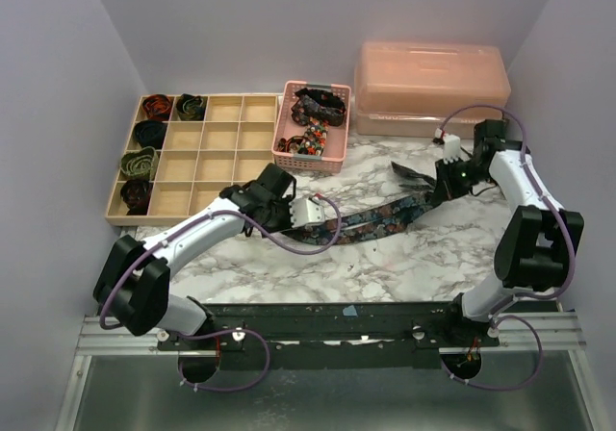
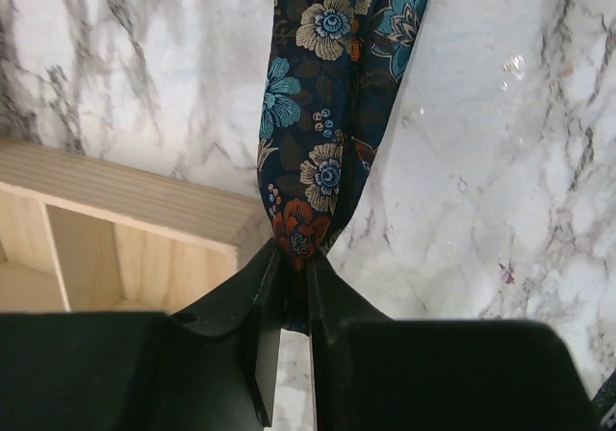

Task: Roll the ties
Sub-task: Flatten out the tie at the center of the board.

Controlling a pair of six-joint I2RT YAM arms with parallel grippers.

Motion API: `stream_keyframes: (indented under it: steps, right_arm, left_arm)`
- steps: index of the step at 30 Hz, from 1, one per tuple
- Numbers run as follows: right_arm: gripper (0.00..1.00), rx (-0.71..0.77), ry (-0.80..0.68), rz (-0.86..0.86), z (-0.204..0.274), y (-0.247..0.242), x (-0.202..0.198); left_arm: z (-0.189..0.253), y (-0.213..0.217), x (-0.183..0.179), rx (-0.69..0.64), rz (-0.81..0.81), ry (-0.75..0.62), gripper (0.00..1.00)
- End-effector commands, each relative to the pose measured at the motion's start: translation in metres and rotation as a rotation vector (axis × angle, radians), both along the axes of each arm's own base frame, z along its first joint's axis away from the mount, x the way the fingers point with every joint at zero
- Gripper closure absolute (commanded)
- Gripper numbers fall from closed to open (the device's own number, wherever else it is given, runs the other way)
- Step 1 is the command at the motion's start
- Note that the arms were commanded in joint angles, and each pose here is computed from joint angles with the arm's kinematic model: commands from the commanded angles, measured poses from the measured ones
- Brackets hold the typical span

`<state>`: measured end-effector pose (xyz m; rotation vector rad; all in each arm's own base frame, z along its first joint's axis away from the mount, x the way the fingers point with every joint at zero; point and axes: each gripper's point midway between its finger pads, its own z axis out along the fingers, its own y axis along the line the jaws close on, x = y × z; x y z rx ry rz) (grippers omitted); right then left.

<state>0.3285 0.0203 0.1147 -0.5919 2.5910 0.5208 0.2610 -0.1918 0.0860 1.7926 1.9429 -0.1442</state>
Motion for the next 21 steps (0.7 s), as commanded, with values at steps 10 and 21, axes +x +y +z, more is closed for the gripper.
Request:
stream_keyframes:
  steps: [10,21]
  right_arm:
    - [0.35,-0.035,0.200,-0.040,-0.028,-0.016,-0.060]
    - [0.35,-0.323,0.023,-0.002,-0.018,-0.008,-0.004]
  left_arm:
    - [-0.050,0.054,-0.040,0.163,0.052,0.052,0.63]
    - [-0.039,0.042,-0.031,0.117,0.084,0.034,0.36]
